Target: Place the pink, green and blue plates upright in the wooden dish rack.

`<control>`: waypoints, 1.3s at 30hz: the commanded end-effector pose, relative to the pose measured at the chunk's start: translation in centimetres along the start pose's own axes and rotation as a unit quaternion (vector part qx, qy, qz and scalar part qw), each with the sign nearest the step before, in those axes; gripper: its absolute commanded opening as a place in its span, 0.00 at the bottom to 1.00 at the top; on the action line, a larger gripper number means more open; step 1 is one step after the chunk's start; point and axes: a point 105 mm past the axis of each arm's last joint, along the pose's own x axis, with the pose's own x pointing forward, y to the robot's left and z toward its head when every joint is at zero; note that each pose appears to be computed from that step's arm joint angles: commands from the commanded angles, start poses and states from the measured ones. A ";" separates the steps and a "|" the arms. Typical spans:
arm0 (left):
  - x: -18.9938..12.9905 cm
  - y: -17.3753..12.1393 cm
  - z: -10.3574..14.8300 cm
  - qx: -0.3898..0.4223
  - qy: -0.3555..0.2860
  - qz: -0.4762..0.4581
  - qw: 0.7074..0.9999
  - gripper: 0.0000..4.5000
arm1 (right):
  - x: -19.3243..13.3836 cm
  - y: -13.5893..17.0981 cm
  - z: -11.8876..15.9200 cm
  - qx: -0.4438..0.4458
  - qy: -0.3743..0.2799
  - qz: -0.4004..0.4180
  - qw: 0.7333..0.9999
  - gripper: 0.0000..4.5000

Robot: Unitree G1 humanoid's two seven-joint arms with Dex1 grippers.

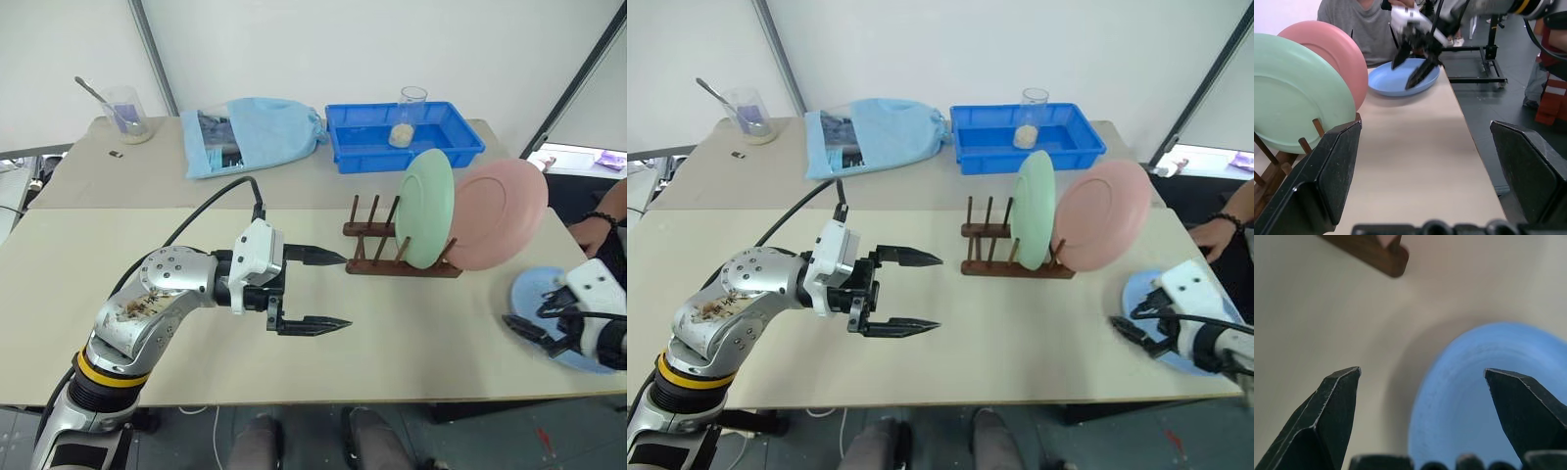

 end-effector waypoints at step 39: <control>-4.1 2.9 0.3 0.009 0.035 0.109 0.993 1.00 | -7.4 -7.7 22.1 -0.208 -0.340 -0.253 0.882 0.01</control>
